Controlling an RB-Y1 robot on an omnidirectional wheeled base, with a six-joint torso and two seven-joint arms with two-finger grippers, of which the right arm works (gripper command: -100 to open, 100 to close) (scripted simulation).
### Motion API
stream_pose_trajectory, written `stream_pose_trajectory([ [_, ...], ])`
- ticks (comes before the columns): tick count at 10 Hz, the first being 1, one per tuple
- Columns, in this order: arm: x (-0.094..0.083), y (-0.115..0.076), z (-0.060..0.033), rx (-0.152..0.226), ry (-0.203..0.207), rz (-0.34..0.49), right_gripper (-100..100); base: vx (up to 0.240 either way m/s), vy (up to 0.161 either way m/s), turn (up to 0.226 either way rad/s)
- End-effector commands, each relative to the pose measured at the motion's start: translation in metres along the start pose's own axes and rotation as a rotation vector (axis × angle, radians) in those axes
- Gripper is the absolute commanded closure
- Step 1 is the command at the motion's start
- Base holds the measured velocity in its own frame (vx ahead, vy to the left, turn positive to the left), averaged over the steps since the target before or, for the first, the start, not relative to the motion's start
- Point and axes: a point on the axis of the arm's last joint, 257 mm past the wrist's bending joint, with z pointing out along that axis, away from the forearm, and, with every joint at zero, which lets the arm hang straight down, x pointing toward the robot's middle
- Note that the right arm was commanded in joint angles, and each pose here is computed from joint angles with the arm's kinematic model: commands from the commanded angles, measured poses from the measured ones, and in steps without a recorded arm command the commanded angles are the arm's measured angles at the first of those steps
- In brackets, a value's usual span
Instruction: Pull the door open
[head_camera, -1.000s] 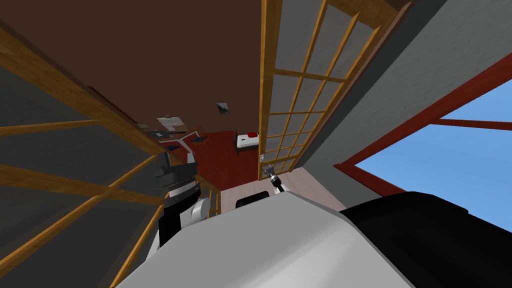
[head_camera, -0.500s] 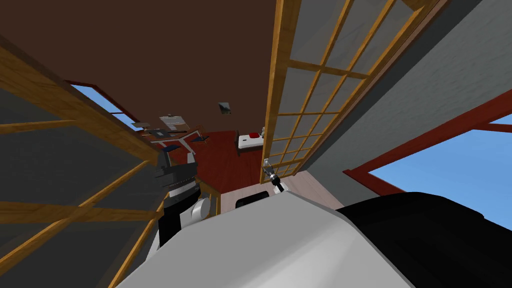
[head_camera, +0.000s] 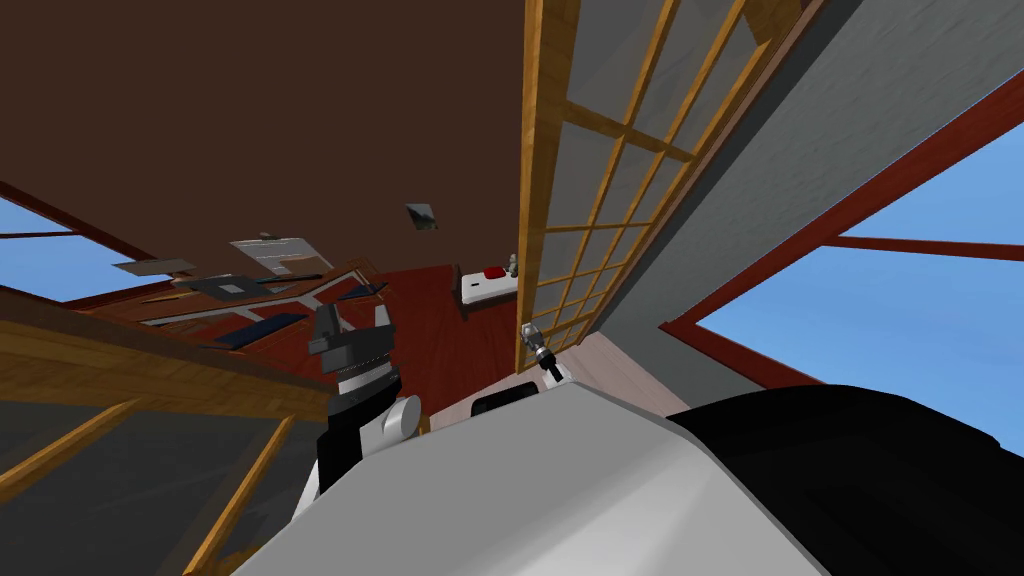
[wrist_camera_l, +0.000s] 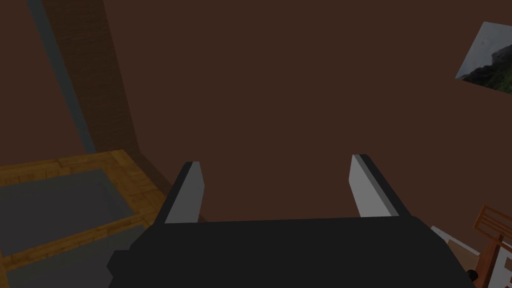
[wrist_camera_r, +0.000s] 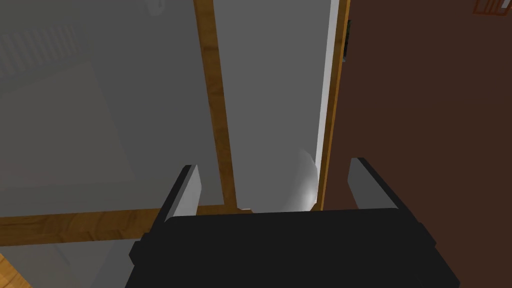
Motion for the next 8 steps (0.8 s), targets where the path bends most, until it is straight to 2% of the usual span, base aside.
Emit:
stream_pose_trajectory([
  [1,0.0,0.0,0.0,0.0,0.0,0.0,-100,0.036,0.041,-0.086],
  [2,0.0,0.0,0.0,0.0,0.0,0.0,100,-0.017,-0.008,0.045],
  [7,0.0,0.0,0.0,0.0,0.0,0.0,100,-0.007,-0.006,0.01],
  [8,0.0014,-0.0034,-0.0019,0.007,0.002,0.043,100,-0.017,-0.012,0.069],
])
